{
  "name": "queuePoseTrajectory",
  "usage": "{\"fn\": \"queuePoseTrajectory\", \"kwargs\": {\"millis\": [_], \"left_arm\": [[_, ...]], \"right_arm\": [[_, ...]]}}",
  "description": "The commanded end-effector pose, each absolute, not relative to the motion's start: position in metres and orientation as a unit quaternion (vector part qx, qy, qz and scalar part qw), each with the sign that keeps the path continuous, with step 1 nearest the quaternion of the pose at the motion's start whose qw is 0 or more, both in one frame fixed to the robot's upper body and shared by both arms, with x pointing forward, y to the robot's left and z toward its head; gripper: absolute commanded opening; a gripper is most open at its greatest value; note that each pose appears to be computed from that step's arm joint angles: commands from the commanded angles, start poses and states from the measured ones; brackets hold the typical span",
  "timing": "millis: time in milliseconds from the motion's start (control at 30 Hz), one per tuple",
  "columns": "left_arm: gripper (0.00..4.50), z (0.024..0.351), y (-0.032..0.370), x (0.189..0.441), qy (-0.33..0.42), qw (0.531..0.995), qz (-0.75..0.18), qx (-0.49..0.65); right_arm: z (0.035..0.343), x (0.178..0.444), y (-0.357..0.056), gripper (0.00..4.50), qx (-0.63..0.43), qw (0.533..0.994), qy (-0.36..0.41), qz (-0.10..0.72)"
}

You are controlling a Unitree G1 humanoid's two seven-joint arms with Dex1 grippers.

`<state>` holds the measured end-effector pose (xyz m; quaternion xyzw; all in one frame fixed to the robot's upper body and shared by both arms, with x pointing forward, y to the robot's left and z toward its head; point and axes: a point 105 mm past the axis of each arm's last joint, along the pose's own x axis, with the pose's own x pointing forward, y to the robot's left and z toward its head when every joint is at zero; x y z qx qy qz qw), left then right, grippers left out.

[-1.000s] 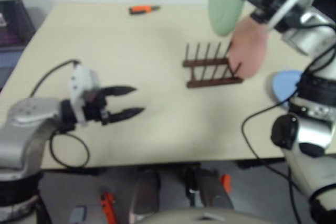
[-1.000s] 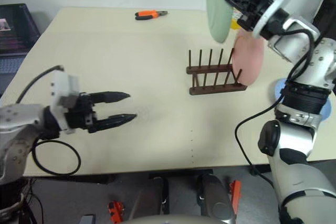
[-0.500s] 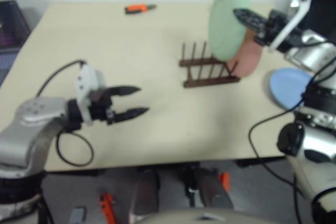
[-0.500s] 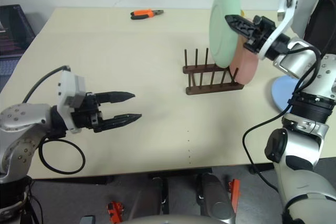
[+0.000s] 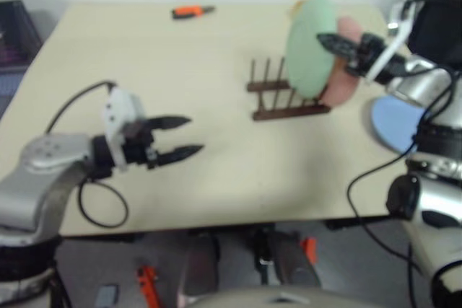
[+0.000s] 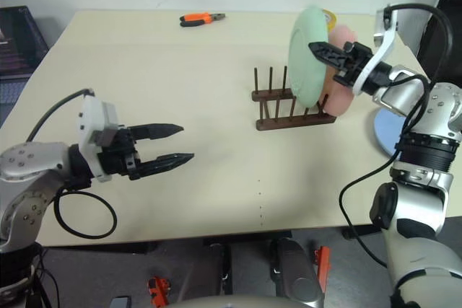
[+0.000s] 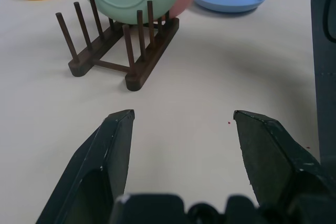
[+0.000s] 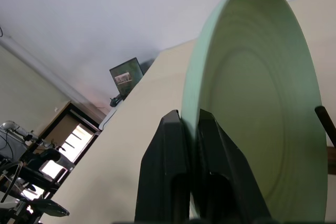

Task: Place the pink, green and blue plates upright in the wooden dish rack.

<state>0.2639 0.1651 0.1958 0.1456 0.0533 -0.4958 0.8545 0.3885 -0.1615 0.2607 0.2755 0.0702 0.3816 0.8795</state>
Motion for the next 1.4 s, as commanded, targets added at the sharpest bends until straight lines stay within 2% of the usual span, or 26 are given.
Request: {"fn": "queuePoseTrajectory", "kwargs": {"millis": [33, 267, 367, 433, 500, 600, 700, 767, 900, 1067, 1133, 1400], "left_arm": [[3.35, 0.204, 0.161, 0.260, 0.039, 0.849, -0.502, 0.160], [3.35, 0.205, 0.161, 0.260, 0.040, 0.848, -0.503, 0.162], [3.35, 0.204, 0.160, 0.262, 0.042, 0.845, -0.508, 0.164], [3.35, 0.204, 0.160, 0.262, 0.043, 0.842, -0.511, 0.165], [3.35, 0.204, 0.159, 0.263, 0.045, 0.837, -0.520, 0.165], [3.35, 0.203, 0.155, 0.262, 0.049, 0.825, -0.539, 0.165], [3.35, 0.208, 0.140, 0.265, 0.031, 0.815, -0.556, 0.162], [3.35, 0.213, 0.123, 0.270, 0.023, 0.814, -0.556, 0.164], [3.35, 0.212, 0.090, 0.276, 0.016, 0.800, -0.564, 0.202], [3.35, 0.200, 0.059, 0.276, 0.004, 0.778, -0.569, 0.268], [3.35, 0.193, 0.056, 0.279, 0.002, 0.774, -0.557, 0.301], [3.35, 0.179, 0.049, 0.281, 0.005, 0.778, -0.544, 0.315]], "right_arm": [[0.279, 0.385, -0.166, 0.79, 0.264, 0.882, 0.039, 0.387], [0.285, 0.385, -0.167, 3.28, 0.201, 0.903, 0.018, 0.379], [0.300, 0.376, -0.165, 4.39, 0.132, 0.912, -0.016, 0.388], [0.321, 0.370, -0.173, 4.48, 0.079, 0.923, -0.053, 0.374], [0.349, 0.351, -0.193, 4.48, -0.020, 0.936, -0.082, 0.342], [0.349, 0.319, -0.225, 4.48, -0.103, 0.947, -0.040, 0.302], [0.318, 0.298, -0.253, 4.48, -0.133, 0.953, 0.047, 0.268], [0.286, 0.297, -0.271, 4.48, -0.145, 0.957, 0.110, 0.228], [0.233, 0.309, -0.285, 4.48, -0.123, 0.961, 0.175, 0.177], [0.194, 0.328, -0.289, 4.48, -0.083, 0.968, 0.200, 0.127], [0.185, 0.331, -0.288, 4.48, -0.072, 0.969, 0.203, 0.125], [0.143, 0.345, -0.298, 4.48, -0.083, 0.966, 0.229, 0.084]]}}
